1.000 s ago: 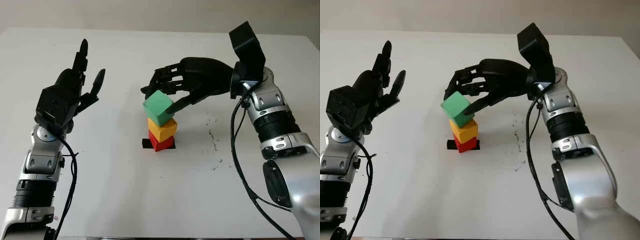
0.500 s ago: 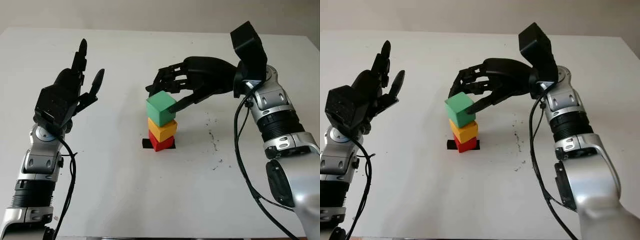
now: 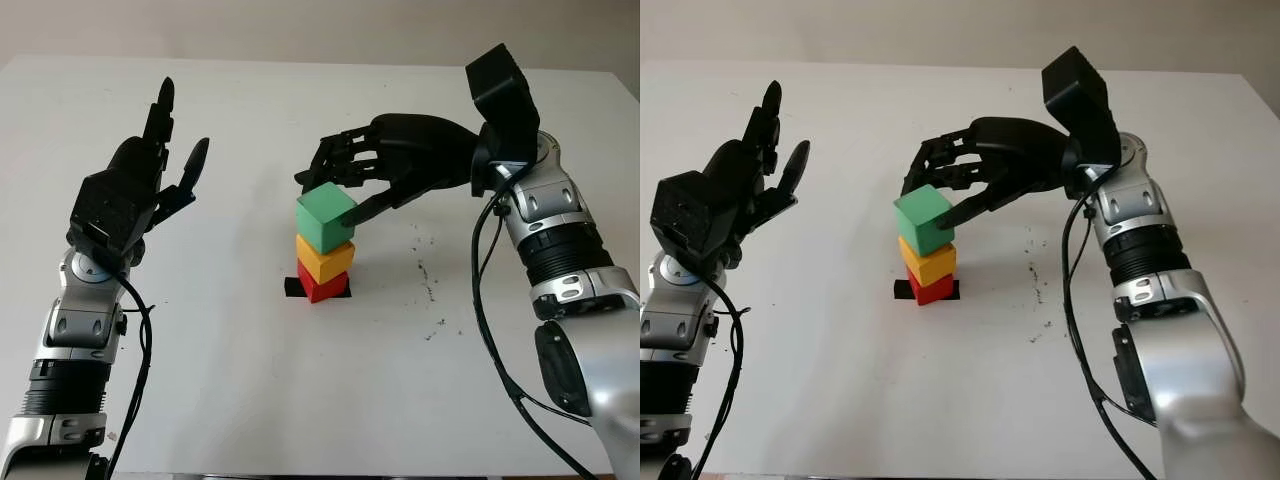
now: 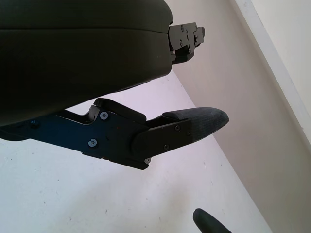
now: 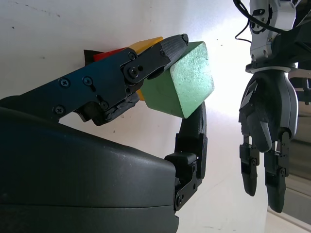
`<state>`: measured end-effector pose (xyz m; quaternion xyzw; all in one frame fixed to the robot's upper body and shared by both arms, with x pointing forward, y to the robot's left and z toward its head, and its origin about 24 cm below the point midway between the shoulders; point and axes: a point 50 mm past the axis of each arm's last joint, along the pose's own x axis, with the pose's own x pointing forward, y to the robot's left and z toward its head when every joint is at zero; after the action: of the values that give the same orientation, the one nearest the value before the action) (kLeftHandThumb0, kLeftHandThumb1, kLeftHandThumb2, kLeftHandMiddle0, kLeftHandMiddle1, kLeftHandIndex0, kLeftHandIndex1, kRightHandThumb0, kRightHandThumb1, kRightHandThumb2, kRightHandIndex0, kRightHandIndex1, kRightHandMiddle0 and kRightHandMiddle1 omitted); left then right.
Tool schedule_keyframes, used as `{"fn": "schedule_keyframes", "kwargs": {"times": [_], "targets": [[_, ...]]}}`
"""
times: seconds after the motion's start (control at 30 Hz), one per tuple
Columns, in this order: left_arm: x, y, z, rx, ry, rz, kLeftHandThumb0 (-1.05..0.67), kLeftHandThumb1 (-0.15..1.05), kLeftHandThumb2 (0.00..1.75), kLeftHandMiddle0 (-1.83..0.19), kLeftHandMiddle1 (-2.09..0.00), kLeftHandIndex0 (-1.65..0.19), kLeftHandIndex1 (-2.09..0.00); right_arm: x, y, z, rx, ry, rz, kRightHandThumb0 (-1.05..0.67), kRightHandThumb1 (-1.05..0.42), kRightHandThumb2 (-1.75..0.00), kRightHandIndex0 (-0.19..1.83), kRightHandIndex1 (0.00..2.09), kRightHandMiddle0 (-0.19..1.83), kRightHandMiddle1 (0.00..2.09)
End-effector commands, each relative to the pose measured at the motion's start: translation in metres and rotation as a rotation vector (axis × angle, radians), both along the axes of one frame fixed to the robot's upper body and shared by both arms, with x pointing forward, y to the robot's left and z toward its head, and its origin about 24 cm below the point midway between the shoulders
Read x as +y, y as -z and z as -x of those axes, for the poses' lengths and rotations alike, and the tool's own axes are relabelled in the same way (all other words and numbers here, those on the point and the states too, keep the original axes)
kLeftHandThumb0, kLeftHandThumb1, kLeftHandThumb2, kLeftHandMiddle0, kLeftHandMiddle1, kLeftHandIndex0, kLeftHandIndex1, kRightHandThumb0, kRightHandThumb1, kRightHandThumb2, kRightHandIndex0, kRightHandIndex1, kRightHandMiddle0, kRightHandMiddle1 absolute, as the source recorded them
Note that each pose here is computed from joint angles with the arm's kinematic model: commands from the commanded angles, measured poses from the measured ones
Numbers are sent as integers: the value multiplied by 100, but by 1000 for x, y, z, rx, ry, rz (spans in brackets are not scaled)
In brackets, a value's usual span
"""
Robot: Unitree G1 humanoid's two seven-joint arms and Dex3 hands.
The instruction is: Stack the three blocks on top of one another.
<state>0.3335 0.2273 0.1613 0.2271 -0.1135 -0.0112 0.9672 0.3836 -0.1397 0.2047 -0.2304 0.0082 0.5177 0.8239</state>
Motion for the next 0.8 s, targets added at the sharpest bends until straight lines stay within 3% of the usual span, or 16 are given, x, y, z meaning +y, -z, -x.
{"fn": "schedule_keyframes", "kwargs": {"times": [0.0,0.13,0.3,0.4,0.57,0.77], "targets": [[1,-4,2,-22,-2,-12,-61,105,66,19,-3,18,-5,-5,1,1,4,0,5,-48,-90,-5,19,4,41,151],[1,-4,2,-23,-3,-17,-62,105,66,19,-4,18,-5,-4,3,2,37,-21,20,-54,-88,-5,16,3,38,141],[1,-4,2,-22,-3,-15,-62,105,66,19,-4,18,-5,-4,4,3,79,-45,54,-68,-81,-5,-3,3,17,78],[1,-4,2,-25,0,-19,-62,105,66,19,-4,18,-5,-4,3,3,72,-46,71,-72,-80,-5,-11,2,8,58],[1,-4,2,-26,0,-17,-62,105,66,19,-5,18,-5,-3,0,4,-15,-81,132,-84,-83,-6,-19,0,-15,32],[1,-4,2,-23,1,-11,-62,105,65,19,-5,18,-5,-3,-2,5,-44,-101,128,-92,-83,-5,-19,0,-19,1]]}}
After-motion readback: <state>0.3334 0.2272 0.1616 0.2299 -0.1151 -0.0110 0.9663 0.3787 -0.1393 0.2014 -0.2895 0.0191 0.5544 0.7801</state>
